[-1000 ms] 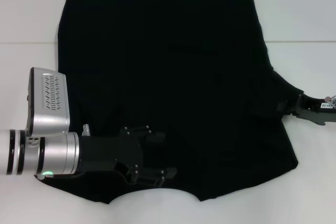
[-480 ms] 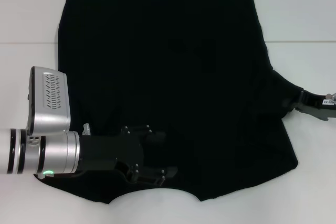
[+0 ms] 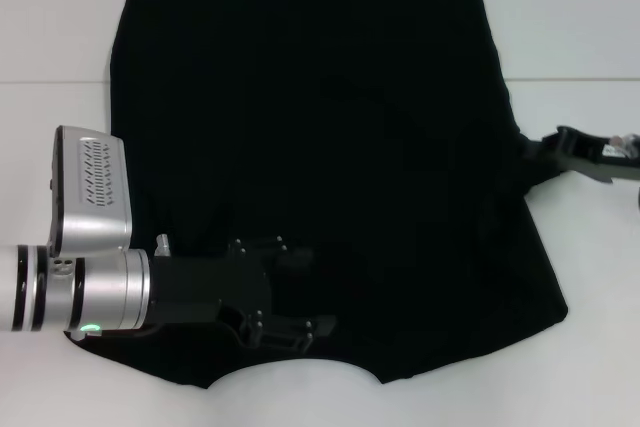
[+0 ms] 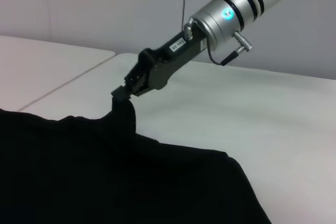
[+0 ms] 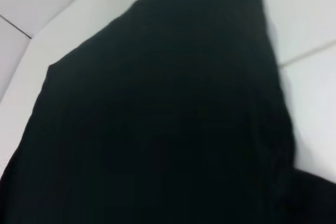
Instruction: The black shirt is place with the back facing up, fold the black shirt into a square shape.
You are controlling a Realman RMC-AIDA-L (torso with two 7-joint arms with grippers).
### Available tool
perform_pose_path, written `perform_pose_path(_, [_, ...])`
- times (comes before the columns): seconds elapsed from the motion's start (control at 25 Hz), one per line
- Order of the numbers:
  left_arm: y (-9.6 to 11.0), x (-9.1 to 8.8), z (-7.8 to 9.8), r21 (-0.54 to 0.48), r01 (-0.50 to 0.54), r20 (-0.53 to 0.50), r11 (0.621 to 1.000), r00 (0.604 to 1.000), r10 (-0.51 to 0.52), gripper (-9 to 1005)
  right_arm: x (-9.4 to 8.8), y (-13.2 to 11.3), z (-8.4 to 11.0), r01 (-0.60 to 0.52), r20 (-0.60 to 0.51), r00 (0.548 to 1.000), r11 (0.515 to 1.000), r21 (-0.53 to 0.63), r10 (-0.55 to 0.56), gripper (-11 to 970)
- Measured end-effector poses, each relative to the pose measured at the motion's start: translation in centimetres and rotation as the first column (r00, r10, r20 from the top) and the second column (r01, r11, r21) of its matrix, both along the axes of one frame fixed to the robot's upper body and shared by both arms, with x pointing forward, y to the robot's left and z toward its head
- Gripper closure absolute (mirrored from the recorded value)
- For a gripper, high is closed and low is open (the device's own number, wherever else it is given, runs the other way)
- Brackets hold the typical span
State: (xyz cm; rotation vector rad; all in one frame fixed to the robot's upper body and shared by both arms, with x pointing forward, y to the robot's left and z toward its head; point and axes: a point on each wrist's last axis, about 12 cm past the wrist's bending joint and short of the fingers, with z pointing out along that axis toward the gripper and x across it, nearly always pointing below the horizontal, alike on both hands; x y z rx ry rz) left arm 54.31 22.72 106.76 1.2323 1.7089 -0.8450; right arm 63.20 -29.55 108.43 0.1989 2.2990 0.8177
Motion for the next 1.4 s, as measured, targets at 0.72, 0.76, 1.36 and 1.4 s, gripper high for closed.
perform_pose_path(0.72, [0.1,0.1,-0.1,0.005,-0.013,0.002,1.000,1.000,0.013,124,1.9,7.6,1.3,-0.287,-0.030,0.958,0.942,-0.176,0.286,899])
perform_pose_path(0.76, [0.2,0.1,-0.1,0.006,-0.015,0.002,1.000,1.000,0.015,124,1.9,7.8,1.3,-0.292,-0.033,0.956,0.940,-0.177,0.291,894])
perform_pose_path(1.36, [0.3,0.4,-0.3,0.020,-0.039,0.007,0.999,0.999,0.039,123,2.9,8.2,3.0,-0.285,0.058,0.952,0.941,-0.181,0.299,824])
perform_pose_path(1.4, [0.3,0.4,-0.3,0.021,-0.044,0.009,0.999,0.999,0.043,123,3.1,8.2,3.5,-0.273,0.080,0.954,0.947,-0.170,0.290,820])
